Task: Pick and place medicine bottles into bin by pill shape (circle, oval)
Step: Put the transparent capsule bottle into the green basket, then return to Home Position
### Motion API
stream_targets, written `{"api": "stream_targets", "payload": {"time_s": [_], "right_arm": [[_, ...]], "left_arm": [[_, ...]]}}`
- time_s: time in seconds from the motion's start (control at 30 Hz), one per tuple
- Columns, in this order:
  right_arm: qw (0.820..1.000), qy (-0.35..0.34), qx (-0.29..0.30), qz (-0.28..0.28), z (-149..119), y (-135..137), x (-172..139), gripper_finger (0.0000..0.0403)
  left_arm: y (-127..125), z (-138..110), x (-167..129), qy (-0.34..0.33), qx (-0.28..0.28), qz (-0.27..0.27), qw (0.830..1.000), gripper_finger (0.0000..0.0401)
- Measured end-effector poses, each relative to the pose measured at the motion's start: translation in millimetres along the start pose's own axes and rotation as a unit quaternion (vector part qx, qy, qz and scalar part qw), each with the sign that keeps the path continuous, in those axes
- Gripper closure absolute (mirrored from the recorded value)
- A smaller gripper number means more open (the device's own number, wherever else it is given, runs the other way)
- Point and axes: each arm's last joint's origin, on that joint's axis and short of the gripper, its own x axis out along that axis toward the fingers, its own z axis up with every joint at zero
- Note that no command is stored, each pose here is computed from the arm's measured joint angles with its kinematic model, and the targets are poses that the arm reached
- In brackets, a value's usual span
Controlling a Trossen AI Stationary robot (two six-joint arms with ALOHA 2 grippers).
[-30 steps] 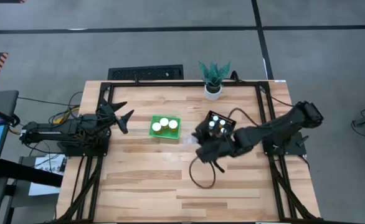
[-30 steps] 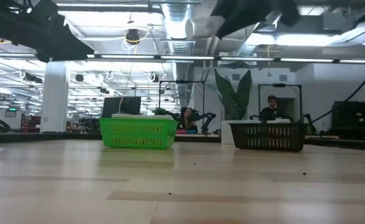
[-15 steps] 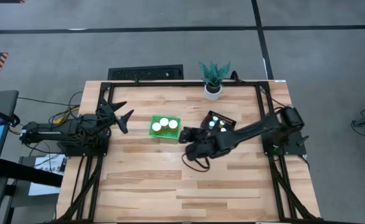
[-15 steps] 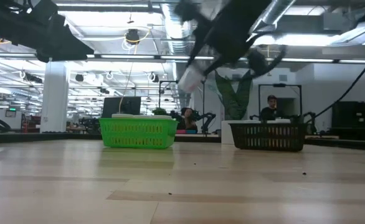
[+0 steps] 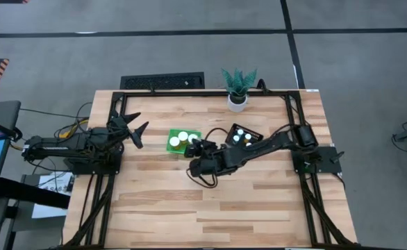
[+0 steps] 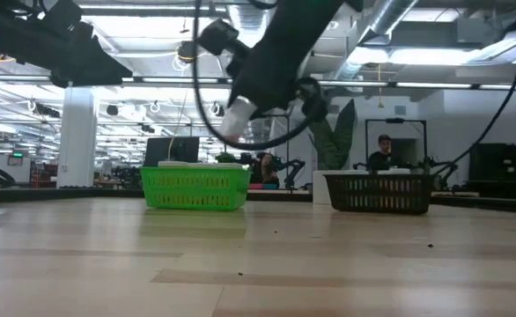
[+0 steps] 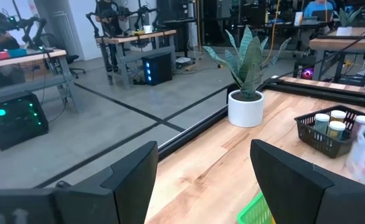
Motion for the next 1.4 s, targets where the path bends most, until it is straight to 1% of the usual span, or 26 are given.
{"api": "stream_targets", "payload": {"time_s": [0.13, 0.27, 0.4, 0.57, 0.7, 0.9, 1.07, 1.4], "right_arm": [[1.000, -0.002, -0.005, 0.004, 12, -4, 9, 0.0256], [1.000, 0.000, -0.014, 0.013, 23, -3, 20, 0.0244], [1.000, 0.000, -0.020, 0.022, 31, 0, 27, 0.0244], [0.999, -0.008, -0.035, 0.032, 31, 3, 27, 0.0251], [0.999, -0.012, -0.035, 0.030, 31, 3, 25, 0.0246], [0.997, -0.056, -0.034, 0.029, 34, 3, 25, 0.0236], [0.998, -0.054, -0.020, 0.031, 33, 3, 26, 0.0230], [0.998, -0.051, -0.015, 0.035, 30, 3, 30, 0.0206]], "left_arm": [[0, 0, 0, 0.000, 0.000, 0.000, 1.000, 0.0150], [0, 0, 0, 0.000, 0.000, 0.000, 1.000, 0.0150], [0, 0, 0, 0.000, 0.000, 0.000, 1.000, 0.0150], [0, 0, 0, 0.000, 0.000, 0.000, 1.000, 0.0150], [0, 0, 0, 0.000, 0.000, 0.000, 1.000, 0.0150], [0, 0, 0, 0.000, 0.000, 0.000, 1.000, 0.0150], [0, 0, 0, 0.000, 0.000, 0.000, 1.000, 0.0150], [0, 0, 0, 0.000, 0.000, 0.000, 1.000, 0.0150]]}}
